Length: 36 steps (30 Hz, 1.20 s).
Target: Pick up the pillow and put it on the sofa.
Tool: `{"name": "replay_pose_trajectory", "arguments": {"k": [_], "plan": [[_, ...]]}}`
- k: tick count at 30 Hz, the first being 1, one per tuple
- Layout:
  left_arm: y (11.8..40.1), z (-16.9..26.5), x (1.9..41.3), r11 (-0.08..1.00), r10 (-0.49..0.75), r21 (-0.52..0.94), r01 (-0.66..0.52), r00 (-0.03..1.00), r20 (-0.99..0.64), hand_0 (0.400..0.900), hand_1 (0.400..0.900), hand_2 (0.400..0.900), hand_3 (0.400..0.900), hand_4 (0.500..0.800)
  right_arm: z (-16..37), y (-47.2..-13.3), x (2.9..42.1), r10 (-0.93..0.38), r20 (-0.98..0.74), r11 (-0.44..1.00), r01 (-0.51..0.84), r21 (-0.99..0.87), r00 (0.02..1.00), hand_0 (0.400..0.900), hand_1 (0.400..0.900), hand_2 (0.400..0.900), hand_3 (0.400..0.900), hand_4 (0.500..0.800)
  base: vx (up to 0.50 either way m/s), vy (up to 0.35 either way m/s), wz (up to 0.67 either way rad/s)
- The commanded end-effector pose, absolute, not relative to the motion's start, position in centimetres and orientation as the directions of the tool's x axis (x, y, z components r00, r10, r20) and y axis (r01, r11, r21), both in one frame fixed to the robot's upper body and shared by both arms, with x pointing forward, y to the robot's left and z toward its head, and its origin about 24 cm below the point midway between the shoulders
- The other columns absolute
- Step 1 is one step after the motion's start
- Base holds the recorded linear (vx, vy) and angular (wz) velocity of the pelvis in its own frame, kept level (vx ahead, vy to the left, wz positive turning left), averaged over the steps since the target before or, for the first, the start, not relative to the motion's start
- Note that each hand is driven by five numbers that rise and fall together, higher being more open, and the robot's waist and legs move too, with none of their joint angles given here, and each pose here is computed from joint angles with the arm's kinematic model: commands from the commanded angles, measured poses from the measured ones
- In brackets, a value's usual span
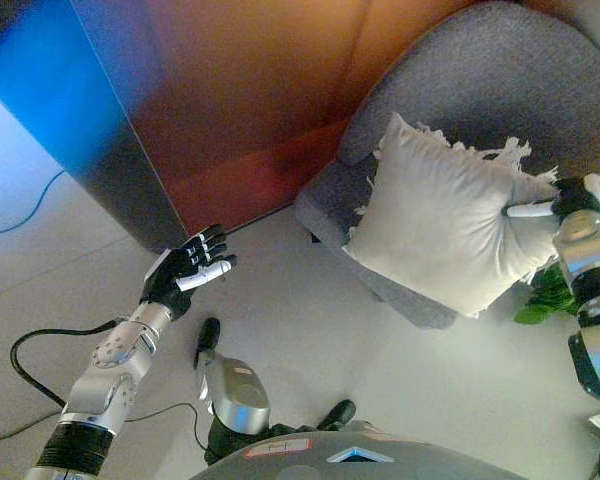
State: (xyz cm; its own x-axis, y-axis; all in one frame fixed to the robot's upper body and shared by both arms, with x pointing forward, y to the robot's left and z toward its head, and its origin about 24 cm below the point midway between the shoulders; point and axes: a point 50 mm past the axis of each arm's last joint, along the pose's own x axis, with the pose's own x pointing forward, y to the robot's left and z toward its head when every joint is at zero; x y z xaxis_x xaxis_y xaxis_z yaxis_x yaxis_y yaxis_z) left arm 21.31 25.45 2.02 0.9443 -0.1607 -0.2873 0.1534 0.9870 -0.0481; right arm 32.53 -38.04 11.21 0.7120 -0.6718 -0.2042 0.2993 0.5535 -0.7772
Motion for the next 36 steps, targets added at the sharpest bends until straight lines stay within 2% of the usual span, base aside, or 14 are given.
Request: {"name": "replay_pose_trajectory", "arguments": {"k": [1,5,9,12,17,18,23,29,36], "plan": [[22.4,7.6,23.8,0.936,-0.349,0.042,0.35,0.937,-0.033,0.9,0.9,0.9,0.9,0.8,23.2,-38.3,34.4,-0.722,0.246,0.363,0.657,-0.661,0.647,0.9,0.9,0.9,0.9,0.8,0.057,0.045,-0.04],[22.2,6.5,23.1,0.945,-0.324,0.029,0.327,0.944,-0.067,0.9,0.9,0.9,0.9,0.8,22.2,-36.1,35.2,-0.69,0.293,0.469,0.717,-0.516,0.662,0.9,0.9,0.9,0.9,0.8,0.061,0.088,-0.14],[22.4,6.0,22.8,0.951,-0.305,0.018,0.307,0.949,-0.083,0.9,0.9,0.9,0.9,0.8,21.1,-33.5,35.5,-0.633,0.308,0.589,0.7,-0.404,0.71,0.9,0.9,0.9,0.9,0.8,-0.005,0.112,-0.27],[22.1,5.3,23.1,0.962,-0.272,-0.002,0.273,0.96,-0.067,0.9,0.9,0.9,0.9,0.8,18.0,-30.9,34.9,-0.523,0.267,0.738,0.587,-0.332,0.809,0.9,0.9,0.9,0.9,0.8,-0.1,0.195,-0.4],[22.1,4.6,23.4,0.974,-0.226,-0.026,0.225,0.973,-0.047,0.9,0.9,0.9,0.9,0.8,14.9,-28.7,33.0,-0.412,0.244,0.839,0.47,-0.276,0.878,0.9,0.9,0.9,0.9,0.8,-0.108,0.115,-0.23],[22.2,4.1,23.3,0.979,-0.201,-0.033,0.2,0.979,-0.043,0.9,0.9,0.9,0.9,0.8,13.4,-27.9,31.2,-0.361,0.243,0.873,0.418,-0.253,0.9,0.9,0.9,0.9,0.9,0.8,-0.145,0.088,-0.26],[22.3,2.8,23.2,0.992,-0.118,-0.049,0.115,0.992,-0.05,0.9,0.9,0.9,0.9,0.8,8.9,-26.2,27.0,-0.248,0.124,0.941,0.269,-0.206,0.961,0.9,0.9,0.9,0.9,0.8,-0.133,0.092,-0.31],[22.9,2.3,22.3,0.997,-0.052,-0.056,0.049,0.997,-0.061,0.9,0.9,0.9,0.9,0.8,4.3,-24.3,22.5,-0.191,-0.083,0.977,0.181,-0.114,0.978,0.9,0.9,0.9,0.9,0.8,-0.1,0.075,-0.24],[22.7,1.8,21.9,0.996,-0.04,-0.084,0.033,0.996,-0.083,0.9,0.9,0.9,0.9,0.8,2.4,-23.3,21.0,-0.155,-0.167,0.986,0.14,-0.094,0.974,0.9,0.9,0.9,0.9,0.8,-0.082,0.058,-0.15]]}}
